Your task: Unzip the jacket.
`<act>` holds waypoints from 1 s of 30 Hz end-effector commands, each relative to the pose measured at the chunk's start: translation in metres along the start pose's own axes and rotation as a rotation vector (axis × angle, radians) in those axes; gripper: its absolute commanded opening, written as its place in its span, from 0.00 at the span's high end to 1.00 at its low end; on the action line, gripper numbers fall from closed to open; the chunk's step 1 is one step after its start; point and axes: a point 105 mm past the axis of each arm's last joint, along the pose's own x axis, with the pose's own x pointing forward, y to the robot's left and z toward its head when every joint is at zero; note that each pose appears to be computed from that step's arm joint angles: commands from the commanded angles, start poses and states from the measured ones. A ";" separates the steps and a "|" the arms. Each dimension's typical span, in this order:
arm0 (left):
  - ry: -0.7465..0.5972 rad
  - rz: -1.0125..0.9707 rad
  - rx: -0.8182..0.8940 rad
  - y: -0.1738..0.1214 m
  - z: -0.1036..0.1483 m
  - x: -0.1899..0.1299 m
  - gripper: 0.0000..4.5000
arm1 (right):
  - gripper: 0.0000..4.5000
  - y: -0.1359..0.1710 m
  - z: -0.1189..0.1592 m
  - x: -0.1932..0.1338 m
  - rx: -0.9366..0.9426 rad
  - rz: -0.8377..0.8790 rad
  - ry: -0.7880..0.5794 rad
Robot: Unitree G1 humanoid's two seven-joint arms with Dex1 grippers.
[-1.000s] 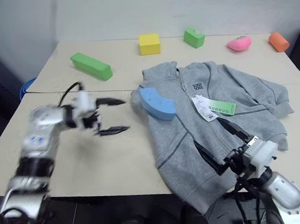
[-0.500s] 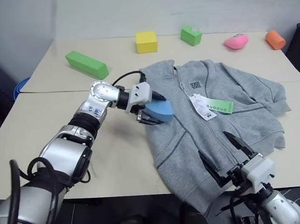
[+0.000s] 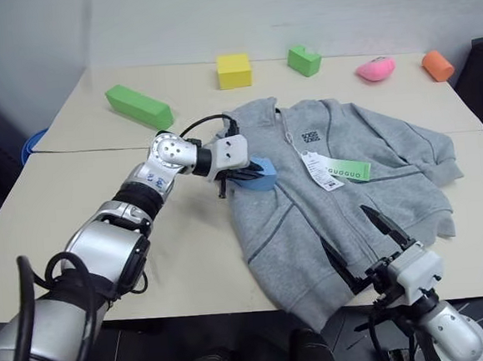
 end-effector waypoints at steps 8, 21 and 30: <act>-0.385 0.252 -0.349 0.037 0.007 -0.068 0.77 | 0.00 0.001 0.007 0.010 0.003 0.042 -0.024; -0.270 0.286 -0.300 0.030 -0.018 -0.094 0.01 | 0.00 -0.001 0.009 0.009 0.005 0.045 -0.010; -0.110 0.045 -0.112 -0.005 -0.026 -0.061 0.01 | 0.00 0.001 0.010 0.007 0.013 0.052 0.011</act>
